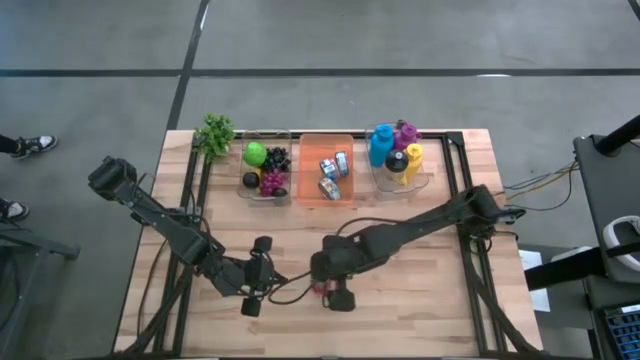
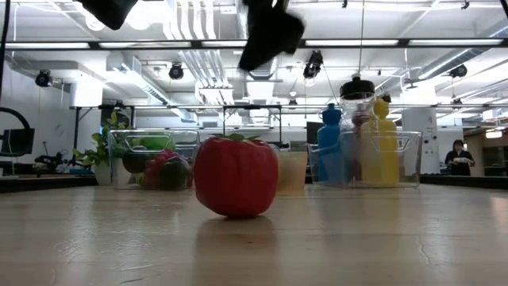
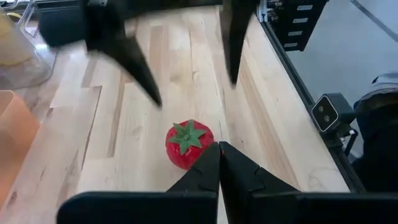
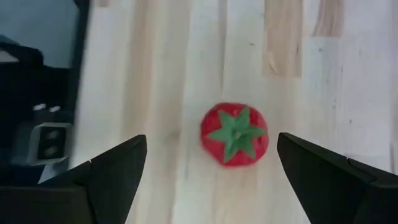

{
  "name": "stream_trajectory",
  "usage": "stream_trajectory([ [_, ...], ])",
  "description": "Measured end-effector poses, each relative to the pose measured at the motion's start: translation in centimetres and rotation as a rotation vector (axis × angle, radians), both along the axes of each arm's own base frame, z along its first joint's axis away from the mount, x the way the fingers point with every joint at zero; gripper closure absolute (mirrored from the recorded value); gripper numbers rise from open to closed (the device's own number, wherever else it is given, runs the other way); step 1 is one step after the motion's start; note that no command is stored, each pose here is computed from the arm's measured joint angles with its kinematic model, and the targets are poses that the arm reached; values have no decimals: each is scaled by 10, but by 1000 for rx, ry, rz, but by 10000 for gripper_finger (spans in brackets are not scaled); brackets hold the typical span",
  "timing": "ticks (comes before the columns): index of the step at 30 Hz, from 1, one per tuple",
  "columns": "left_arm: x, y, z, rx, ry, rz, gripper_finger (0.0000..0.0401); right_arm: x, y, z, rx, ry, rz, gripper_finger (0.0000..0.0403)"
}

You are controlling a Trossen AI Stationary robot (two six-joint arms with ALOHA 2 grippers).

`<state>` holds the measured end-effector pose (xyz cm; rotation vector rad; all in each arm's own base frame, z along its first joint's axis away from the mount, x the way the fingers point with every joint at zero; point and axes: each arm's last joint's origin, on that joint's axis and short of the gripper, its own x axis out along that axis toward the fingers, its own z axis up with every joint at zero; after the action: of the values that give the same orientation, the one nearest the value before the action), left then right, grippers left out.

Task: Pick & Place Food Item
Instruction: Put the red tomato into the left transparent bin

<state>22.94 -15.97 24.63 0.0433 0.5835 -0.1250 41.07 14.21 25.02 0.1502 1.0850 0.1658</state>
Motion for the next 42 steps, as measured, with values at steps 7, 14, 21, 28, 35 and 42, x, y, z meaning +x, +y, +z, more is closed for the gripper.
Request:
stream_trajectory([
  [7,-1,0,-1,-38,21,32,393,-40,0,50,-38,-16,10,44],
  [14,-3,1,-3,-36,36,65,393,-84,8,104,-57,-150,-29,44],
  [21,-1,1,-2,-44,19,63,393,-123,29,137,-99,-309,-6,44],
  [28,0,2,-1,-55,11,71,393,-143,56,139,-91,-327,74,44],
  [35,2,5,1,-3,-43,157,377,-155,81,132,-89,-316,158,44],
  [42,3,5,2,17,-53,133,334,-164,91,132,-98,-341,113,44],
])
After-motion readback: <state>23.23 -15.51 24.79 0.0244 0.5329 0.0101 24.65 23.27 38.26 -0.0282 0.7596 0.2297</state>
